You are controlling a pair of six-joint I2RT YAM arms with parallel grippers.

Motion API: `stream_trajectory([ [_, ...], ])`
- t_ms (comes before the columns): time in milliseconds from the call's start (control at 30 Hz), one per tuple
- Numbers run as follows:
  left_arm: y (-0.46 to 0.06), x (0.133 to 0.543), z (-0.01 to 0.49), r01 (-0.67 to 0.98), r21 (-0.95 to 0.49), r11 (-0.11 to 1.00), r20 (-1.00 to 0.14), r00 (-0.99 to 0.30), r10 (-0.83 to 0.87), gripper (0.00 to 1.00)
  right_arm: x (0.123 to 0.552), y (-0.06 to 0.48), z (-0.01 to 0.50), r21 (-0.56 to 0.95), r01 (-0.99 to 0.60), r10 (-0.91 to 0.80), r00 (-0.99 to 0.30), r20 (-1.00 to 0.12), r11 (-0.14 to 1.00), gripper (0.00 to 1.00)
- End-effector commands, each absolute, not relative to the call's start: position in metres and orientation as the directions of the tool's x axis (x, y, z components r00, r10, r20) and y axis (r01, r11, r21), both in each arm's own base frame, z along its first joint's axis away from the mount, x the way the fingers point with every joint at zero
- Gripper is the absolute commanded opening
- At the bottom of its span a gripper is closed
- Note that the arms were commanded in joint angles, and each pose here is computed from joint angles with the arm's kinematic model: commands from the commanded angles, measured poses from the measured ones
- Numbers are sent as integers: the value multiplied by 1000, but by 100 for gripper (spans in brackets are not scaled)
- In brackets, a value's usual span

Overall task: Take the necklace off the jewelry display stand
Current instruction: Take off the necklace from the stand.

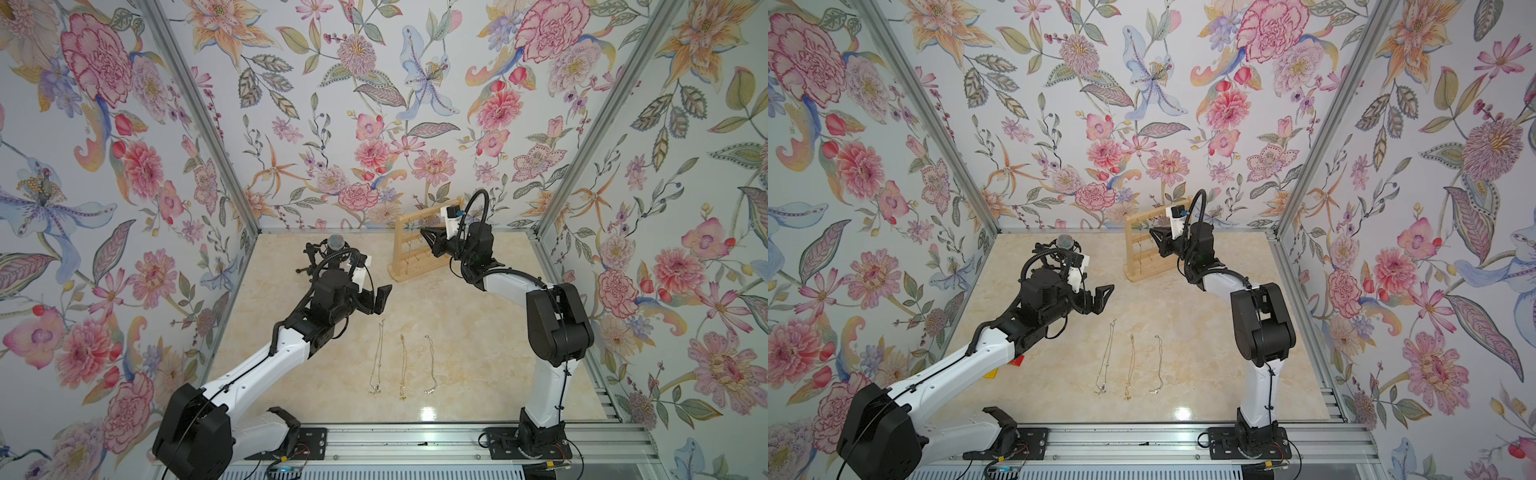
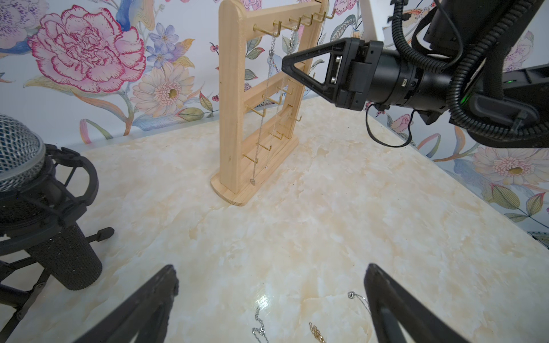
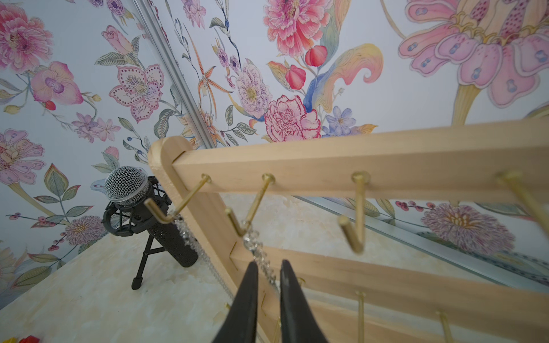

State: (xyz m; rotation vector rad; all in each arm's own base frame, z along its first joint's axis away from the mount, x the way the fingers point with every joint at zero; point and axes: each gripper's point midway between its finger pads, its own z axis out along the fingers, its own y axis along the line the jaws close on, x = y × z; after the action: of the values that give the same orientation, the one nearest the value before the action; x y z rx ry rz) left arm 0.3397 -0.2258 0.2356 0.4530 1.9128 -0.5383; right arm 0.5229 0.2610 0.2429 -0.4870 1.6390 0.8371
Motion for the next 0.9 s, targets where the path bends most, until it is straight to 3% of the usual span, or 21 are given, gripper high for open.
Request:
stream_trajectory([
  [0,-223,342,231,534,-178,827,-920,-387,52,99,525,266,259,215,-723,128,-173,-976,657,16],
  [400,-222,343,231,534,-184,825,-919,-390,48,99,524,269,259,199,-717,120,-160,-980,668,28],
  [733,-223,344,229,537,-195,821,-917,-397,42,99,524,265,263,180,-691,132,-122,-984,700,28],
  [867,-223,345,229,538,-198,819,-916,-399,41,99,523,268,263,166,-694,121,-114,-986,701,23],
])
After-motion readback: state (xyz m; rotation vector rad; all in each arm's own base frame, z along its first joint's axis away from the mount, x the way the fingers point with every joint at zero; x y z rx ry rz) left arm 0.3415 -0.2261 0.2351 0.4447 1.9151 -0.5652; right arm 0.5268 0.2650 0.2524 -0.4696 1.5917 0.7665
